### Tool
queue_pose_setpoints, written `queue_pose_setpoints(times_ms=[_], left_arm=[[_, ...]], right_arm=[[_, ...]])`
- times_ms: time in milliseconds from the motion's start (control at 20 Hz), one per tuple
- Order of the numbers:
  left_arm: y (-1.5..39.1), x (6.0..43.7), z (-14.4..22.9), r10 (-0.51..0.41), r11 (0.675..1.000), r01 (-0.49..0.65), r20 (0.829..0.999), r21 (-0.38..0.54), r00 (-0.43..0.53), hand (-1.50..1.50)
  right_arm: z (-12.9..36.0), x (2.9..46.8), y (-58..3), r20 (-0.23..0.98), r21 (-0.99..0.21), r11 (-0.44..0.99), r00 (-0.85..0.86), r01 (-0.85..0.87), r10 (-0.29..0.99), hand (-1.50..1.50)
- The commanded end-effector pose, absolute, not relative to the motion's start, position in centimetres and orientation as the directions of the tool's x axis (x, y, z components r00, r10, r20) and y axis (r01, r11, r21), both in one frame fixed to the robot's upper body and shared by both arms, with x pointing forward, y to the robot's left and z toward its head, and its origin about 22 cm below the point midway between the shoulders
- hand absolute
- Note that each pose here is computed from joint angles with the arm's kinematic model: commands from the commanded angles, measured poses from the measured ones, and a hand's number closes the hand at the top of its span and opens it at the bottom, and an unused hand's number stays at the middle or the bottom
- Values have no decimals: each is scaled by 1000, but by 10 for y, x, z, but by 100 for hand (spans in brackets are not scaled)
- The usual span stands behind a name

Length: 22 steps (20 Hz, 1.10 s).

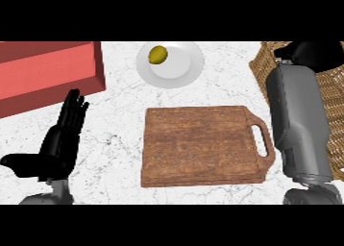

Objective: Pick the eggplant from the cutting board and place it in the basket

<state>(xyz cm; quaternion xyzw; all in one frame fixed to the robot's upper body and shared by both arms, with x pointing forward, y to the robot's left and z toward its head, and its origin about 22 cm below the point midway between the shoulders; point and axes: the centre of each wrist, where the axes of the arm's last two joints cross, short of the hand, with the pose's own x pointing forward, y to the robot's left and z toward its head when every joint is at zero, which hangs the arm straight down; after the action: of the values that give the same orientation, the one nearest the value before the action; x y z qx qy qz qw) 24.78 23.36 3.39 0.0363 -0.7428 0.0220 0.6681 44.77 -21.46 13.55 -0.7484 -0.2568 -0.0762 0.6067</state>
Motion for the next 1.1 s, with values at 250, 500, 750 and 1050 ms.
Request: queue_pose_setpoints(times_ms=[250, 500, 750, 1050], left_arm=[[221, 240, 18, -32, 996, -85, 993, 23, -110, 0], [224, 255, 30, -24, 996, -86, 994, 15, -103, 0], [230, 238, 23, -29, 996, -84, 994, 20, -103, 0], [231, 246, 21, -28, 995, -95, 994, 19, -101, 0]], right_arm=[[93, 429, -236, 484, -867, -102, 873, 488, 70, 150], [91, 422, -243, 531, -841, -94, 846, 533, 45, 150], [83, 408, -266, 549, -831, -132, 835, 541, -29, 150], [57, 407, -256, 541, -836, -101, 841, 539, 15, -150]])
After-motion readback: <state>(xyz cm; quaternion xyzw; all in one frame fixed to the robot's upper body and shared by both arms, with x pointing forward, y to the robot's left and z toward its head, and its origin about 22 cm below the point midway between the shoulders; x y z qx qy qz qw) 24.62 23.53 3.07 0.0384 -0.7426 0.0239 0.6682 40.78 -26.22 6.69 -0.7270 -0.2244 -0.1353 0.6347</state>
